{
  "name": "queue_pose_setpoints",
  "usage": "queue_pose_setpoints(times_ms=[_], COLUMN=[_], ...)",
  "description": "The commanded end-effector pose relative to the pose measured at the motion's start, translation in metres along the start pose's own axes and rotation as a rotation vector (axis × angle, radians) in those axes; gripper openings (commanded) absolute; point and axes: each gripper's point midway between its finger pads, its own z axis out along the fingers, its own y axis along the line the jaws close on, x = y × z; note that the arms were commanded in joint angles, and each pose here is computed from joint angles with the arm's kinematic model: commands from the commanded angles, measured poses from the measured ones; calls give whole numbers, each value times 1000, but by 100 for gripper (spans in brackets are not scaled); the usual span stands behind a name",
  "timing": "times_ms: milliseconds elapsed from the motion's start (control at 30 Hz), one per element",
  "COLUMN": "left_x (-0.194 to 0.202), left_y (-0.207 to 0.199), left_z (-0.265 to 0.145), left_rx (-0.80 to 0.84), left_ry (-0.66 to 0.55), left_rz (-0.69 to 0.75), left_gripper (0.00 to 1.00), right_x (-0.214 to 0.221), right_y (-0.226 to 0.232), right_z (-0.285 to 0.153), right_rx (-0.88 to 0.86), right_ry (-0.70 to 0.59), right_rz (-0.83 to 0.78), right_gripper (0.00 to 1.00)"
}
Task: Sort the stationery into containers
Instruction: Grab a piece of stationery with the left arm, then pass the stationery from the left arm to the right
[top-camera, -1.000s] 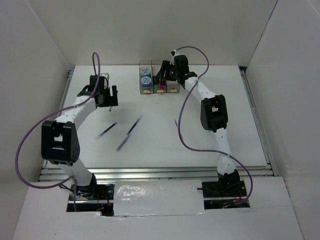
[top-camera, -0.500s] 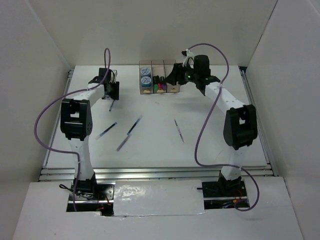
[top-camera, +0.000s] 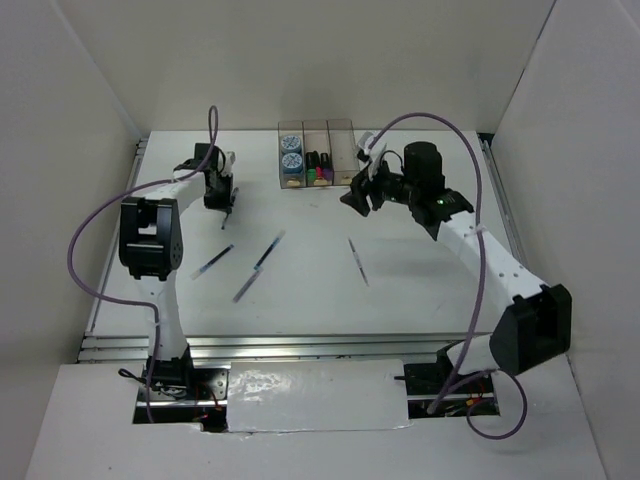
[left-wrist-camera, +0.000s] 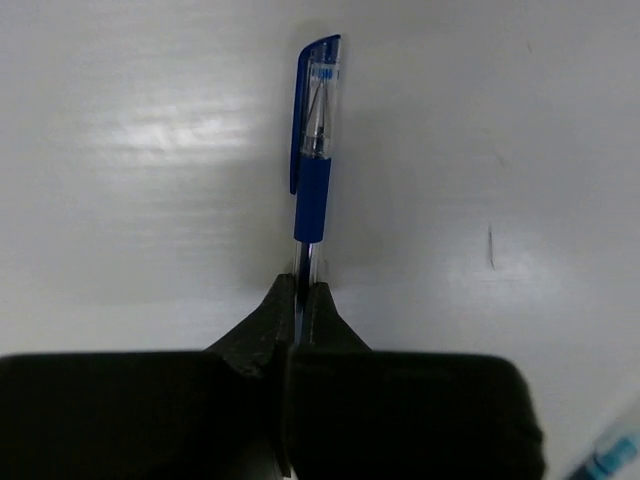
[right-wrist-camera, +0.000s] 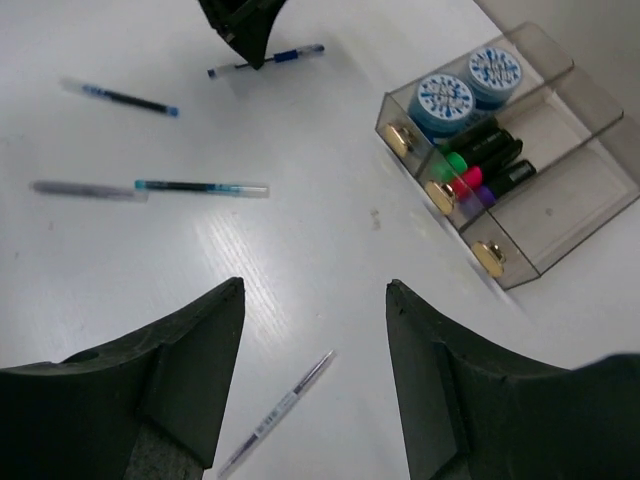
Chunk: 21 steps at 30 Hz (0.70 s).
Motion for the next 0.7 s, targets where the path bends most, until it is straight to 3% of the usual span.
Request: queue_pose_setpoints(times_ms=[0, 33, 133, 233, 333, 467, 667], left_x=[26, 10, 12, 46, 83, 122, 143], left_y=[-29, -41, -98, -143, -173, -194, -210], left_z=[-38, -71, -147, -212, -259, -293, -316], left_rx=[221, 302, 651, 936, 1092, 1175, 1181], left_ry=[55, -15, -44, 34, 130, 223, 259], left_rz=[-8, 19, 75, 131, 193, 261, 287], left_gripper=[0, 0, 0, 0, 0, 0, 0], right_x=[-13, -3, -8, -15, -16, -20, -7], right_y=[24, 31, 54, 83, 113, 145, 180], right_z=[-22, -26, -45, -65, -78, -82, -64], right_rx=[-33, -45, -52, -88, -140, -200, -313], right_ry=[-15, -2, -48, -107, -162, -206, -188], right_rz=[-280, -302, -455, -616, -774, -962, -1166], right_gripper=[65, 66, 68, 69, 67, 65, 55])
